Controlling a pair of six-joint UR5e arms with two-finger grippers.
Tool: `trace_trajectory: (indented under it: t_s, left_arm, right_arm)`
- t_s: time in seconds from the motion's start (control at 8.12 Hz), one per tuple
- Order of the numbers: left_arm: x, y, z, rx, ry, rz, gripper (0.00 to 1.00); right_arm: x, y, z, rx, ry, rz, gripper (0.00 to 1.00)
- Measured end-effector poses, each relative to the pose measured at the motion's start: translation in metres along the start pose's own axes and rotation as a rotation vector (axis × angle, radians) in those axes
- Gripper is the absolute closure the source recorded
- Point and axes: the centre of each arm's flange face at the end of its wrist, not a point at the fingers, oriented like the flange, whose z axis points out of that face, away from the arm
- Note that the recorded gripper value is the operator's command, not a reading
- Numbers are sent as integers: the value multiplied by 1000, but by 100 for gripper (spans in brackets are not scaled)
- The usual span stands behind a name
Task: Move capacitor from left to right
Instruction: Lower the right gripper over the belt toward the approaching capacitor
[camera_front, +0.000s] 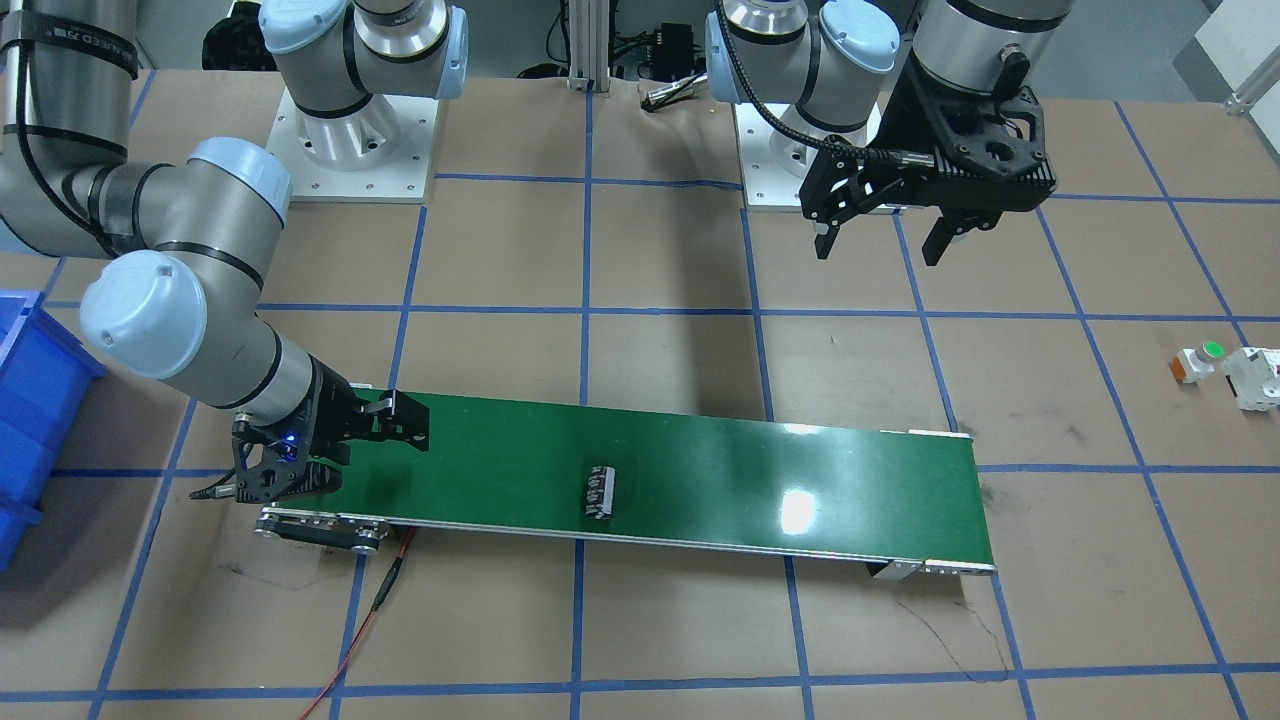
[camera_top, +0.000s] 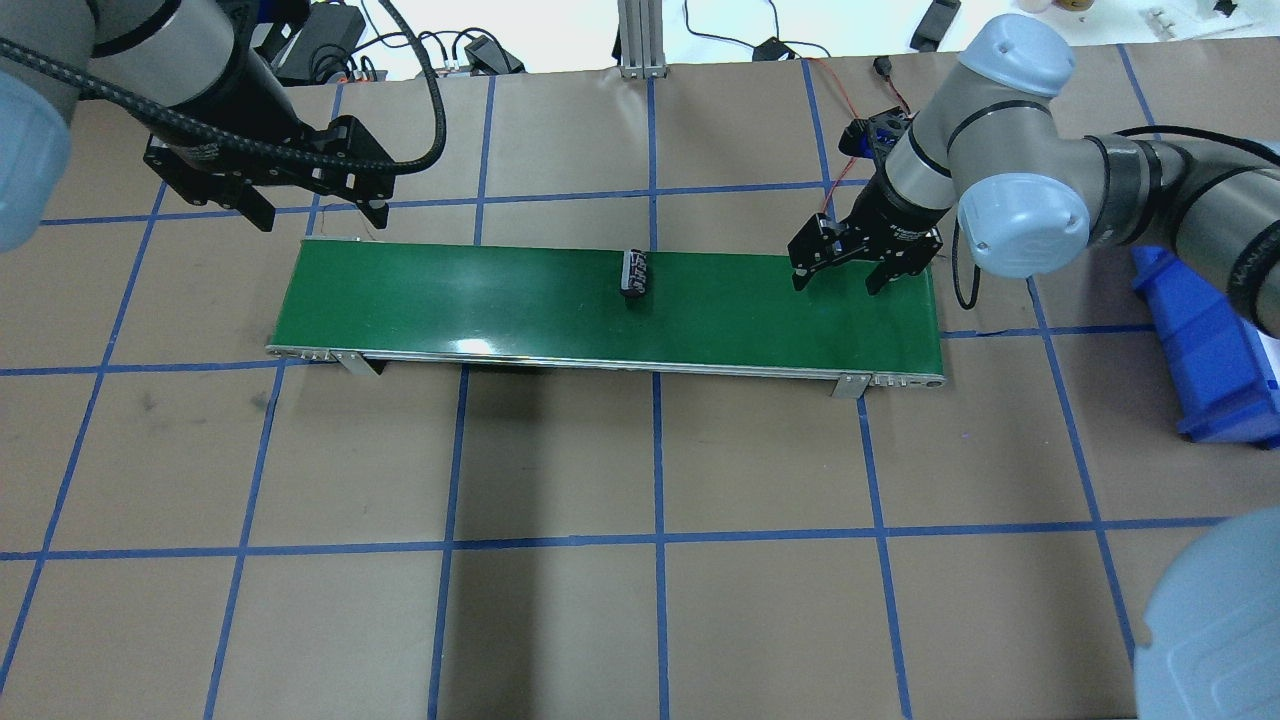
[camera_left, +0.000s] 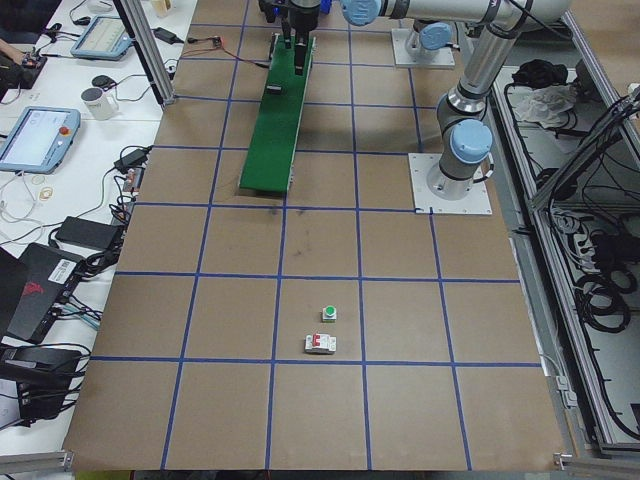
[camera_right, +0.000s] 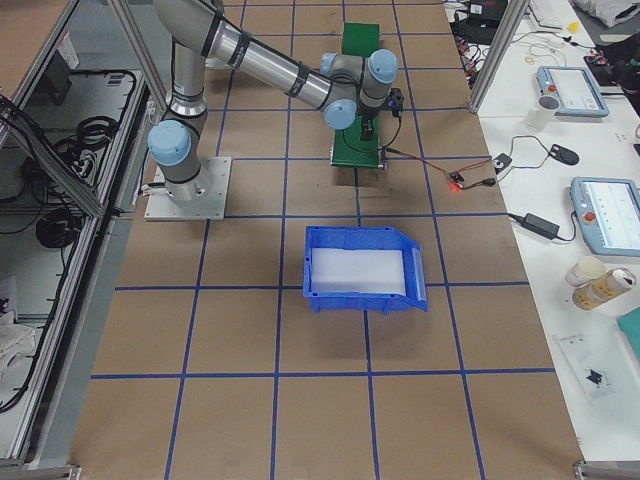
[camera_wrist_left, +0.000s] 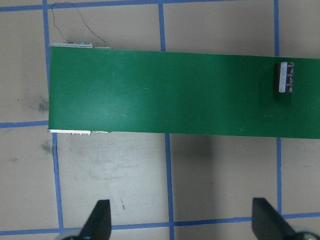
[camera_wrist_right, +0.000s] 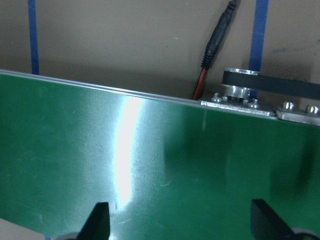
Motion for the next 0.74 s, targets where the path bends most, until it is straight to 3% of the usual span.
trace_trajectory:
  t_s: [0.74]
  left_arm:
    - [1,1,-1,4,5,0,0]
  right_arm:
    - [0,-2,2,-12,-15,12,0]
